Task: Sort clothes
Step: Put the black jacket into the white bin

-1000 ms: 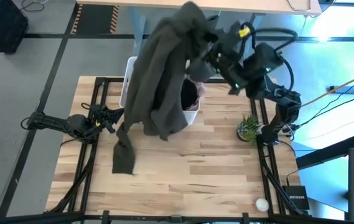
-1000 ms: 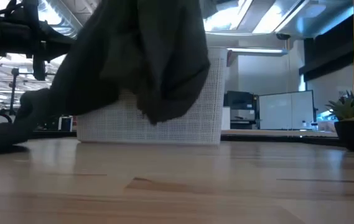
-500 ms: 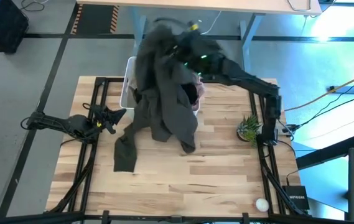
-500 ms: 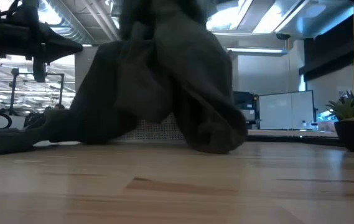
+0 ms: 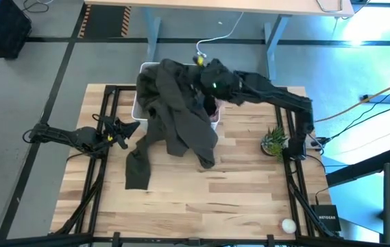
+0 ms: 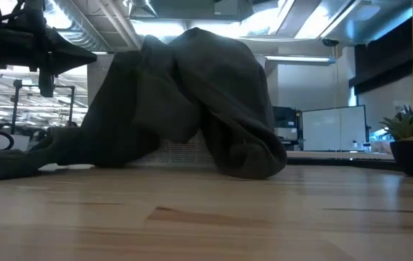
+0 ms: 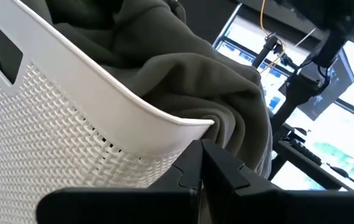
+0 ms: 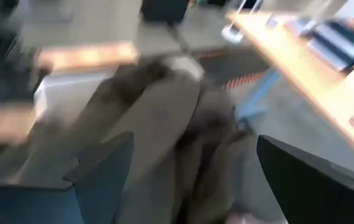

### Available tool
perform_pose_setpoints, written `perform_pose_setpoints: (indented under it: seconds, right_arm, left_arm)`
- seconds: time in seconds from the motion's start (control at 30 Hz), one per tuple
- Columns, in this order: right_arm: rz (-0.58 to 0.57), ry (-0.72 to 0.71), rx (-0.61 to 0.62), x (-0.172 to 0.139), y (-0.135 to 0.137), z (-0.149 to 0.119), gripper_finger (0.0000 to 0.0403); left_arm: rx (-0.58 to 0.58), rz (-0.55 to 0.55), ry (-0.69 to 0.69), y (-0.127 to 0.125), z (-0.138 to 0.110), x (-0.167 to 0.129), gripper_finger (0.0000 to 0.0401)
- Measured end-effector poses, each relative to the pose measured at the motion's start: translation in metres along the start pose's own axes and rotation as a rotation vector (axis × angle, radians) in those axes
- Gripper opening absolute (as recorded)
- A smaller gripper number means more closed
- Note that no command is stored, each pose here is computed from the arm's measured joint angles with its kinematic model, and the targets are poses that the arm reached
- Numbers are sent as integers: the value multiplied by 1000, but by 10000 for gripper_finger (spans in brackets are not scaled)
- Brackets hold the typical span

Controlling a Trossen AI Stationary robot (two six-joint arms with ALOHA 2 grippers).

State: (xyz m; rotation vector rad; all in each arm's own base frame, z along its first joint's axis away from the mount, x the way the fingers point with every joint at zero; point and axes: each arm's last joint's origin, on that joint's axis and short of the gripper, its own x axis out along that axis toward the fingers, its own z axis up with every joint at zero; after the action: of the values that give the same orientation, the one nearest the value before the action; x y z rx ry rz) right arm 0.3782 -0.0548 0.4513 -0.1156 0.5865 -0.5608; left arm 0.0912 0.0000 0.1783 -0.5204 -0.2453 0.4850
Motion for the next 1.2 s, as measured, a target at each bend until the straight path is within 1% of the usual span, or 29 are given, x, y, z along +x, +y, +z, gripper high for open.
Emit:
perform_pose_setpoints:
  seconds: [0.1,0.2,0.3,0.4,0.47,0.53,0.6,0.67,0.77,0.83,0.9,1.0,1.07,1.13,1.2]
  right_arm:
    - [55,143,-67,-17,21,-17,355]
    - [91,255,-176,-31,48,-34,355]
    - [34,295,-276,-41,76,-51,355]
    - [24,322,-341,-50,102,-73,355]
    - [20,342,-387,-55,115,-91,355]
    - [-17,373,-427,-55,125,-114,355]
    - [-52,410,-426,-51,128,-139,355]
    - [-56,429,-385,-44,128,-164,355]
    - [-30,381,-308,-34,133,-198,356]
    - [8,299,-242,-23,141,-216,356]
    - [70,202,-180,-13,149,-227,356]
    - [186,33,-84,6,164,-235,356]
    - [246,-45,-54,18,173,-238,356]
    - [262,-127,-45,28,180,-235,356]
    - [230,-191,-45,38,183,-233,356]
  left_arm:
    - [-3,0,0,0,0,0,4]
    - [-14,-4,1,0,0,0,4]
    - [-46,-6,2,0,0,0,4]
    - [-46,-6,2,0,0,0,4]
    - [-42,-6,2,0,0,0,4]
    - [-31,-5,4,0,0,0,4]
    - [-32,-5,4,0,0,0,4]
    - [-32,-5,4,0,0,0,4]
    - [-32,-5,4,0,0,0,4]
    - [-33,-6,3,0,0,0,4]
    - [-42,-10,-6,-1,1,0,4]
    - [-37,-9,-4,-1,1,0,4]
    - [-37,-8,-4,-1,1,0,4]
    - [-37,-8,-4,-1,1,0,4]
    - [-37,-8,-4,0,1,0,4]
